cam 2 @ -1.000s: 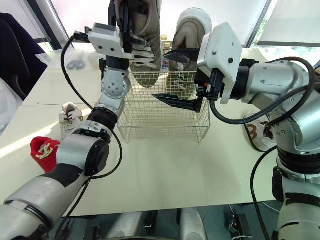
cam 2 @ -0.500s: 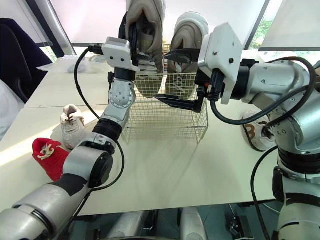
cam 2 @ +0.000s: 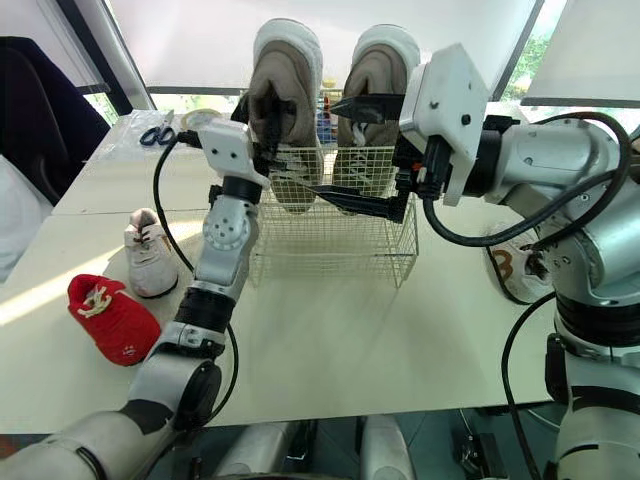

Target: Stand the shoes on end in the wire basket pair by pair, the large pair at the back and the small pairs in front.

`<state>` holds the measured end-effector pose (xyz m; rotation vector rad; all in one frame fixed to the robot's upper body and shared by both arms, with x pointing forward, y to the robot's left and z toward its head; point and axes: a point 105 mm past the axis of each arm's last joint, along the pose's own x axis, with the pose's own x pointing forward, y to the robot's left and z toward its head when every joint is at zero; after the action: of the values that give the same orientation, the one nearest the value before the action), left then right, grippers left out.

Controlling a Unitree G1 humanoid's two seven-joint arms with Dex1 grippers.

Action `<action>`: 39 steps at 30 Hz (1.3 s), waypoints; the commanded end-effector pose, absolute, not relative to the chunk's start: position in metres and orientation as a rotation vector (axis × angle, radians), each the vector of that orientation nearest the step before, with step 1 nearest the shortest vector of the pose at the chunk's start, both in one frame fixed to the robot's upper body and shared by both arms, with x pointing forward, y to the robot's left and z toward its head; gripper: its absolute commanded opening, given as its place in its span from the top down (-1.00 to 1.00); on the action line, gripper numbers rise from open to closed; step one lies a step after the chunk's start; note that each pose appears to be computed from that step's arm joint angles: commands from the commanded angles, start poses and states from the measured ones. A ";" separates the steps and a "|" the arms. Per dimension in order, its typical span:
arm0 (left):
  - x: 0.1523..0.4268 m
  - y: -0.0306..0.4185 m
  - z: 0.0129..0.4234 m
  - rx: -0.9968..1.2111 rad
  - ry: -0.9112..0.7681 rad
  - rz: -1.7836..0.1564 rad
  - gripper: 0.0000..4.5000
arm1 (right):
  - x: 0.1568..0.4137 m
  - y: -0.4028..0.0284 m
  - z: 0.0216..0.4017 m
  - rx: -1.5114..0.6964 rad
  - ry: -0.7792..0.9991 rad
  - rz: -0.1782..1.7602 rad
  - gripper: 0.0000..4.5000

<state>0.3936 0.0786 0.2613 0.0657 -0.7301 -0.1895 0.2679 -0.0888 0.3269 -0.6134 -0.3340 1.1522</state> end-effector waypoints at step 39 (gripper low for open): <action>0.282 0.114 0.279 -0.024 -0.145 -1.254 -0.96 | 0.263 -0.348 0.186 -0.275 0.203 0.051 -1.00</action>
<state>0.2860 0.1167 0.2729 -0.0542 -0.1099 -1.2479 0.2679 -0.3449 0.1832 -0.2768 0.2219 0.0793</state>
